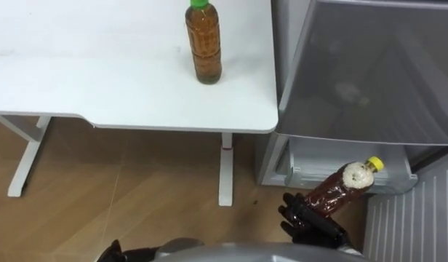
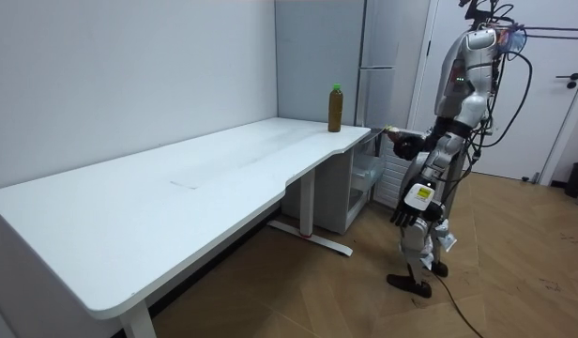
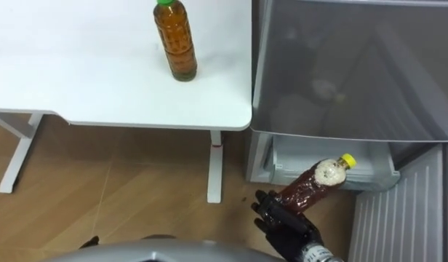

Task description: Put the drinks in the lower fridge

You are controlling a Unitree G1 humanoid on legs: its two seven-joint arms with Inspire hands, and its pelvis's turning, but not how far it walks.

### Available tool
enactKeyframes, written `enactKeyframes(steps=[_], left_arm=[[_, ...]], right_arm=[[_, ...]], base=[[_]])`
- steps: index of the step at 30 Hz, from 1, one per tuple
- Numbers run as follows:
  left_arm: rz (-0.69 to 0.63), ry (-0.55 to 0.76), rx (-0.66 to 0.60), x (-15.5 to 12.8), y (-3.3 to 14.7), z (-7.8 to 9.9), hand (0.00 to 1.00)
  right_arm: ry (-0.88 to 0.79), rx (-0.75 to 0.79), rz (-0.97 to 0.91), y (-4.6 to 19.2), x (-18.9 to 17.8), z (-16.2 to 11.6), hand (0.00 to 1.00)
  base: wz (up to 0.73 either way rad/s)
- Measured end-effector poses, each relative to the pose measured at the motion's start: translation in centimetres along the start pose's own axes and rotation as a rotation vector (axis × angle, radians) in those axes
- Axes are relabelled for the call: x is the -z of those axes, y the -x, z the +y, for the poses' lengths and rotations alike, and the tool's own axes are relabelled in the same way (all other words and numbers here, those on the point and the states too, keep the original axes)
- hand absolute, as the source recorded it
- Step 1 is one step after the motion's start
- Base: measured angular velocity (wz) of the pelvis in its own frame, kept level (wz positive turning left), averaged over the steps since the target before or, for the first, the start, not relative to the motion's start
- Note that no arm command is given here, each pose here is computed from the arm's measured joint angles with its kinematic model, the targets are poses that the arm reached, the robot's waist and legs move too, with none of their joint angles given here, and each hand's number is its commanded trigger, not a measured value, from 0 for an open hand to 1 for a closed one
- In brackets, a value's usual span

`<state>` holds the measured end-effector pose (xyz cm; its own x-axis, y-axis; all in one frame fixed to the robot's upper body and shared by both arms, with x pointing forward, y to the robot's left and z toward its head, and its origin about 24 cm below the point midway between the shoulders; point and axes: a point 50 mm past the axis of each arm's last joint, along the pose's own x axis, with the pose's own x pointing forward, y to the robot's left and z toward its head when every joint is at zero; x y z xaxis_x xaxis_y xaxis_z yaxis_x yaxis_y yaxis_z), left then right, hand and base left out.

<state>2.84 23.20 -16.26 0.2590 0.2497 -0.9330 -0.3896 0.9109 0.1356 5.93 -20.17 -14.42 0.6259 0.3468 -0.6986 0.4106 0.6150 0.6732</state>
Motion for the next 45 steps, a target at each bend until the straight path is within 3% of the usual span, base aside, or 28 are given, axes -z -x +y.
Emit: enactKeyframes(steps=[7,17,23,35,40,45], left_arm=[[0.006,-0.036,0.002,0.1,-0.2,-0.4,0.00],[0.022,-0.046,-0.028,1.2,0.1,-0.2,0.00],[0.036,-0.093,-0.036,2.0,0.3,-0.1,0.00],[0.133,-0.316,-0.029,4.9,1.1,0.8,0.00],[0.156,-0.319,-0.006,4.9,1.0,0.6,0.00],[0.114,-0.332,0.014,2.8,0.3,0.1,0.00]], right_arm=[[-0.127,0.051,-0.074,-0.8,-0.3,0.5,1.00],[-0.335,-0.008,-0.266,-2.0,-2.4,2.6,1.00],[-0.349,0.000,-0.282,-2.5,-2.9,3.3,1.00],[-0.407,-0.019,-0.387,-2.5,-5.1,4.0,1.00],[-0.421,0.002,-0.440,-2.2,-6.8,3.4,1.00],[-0.430,-0.029,-0.489,-3.2,-9.8,4.6,1.00]], base=[[-0.07],[-0.04],[0.01],[0.08],[0.11],[0.04]])
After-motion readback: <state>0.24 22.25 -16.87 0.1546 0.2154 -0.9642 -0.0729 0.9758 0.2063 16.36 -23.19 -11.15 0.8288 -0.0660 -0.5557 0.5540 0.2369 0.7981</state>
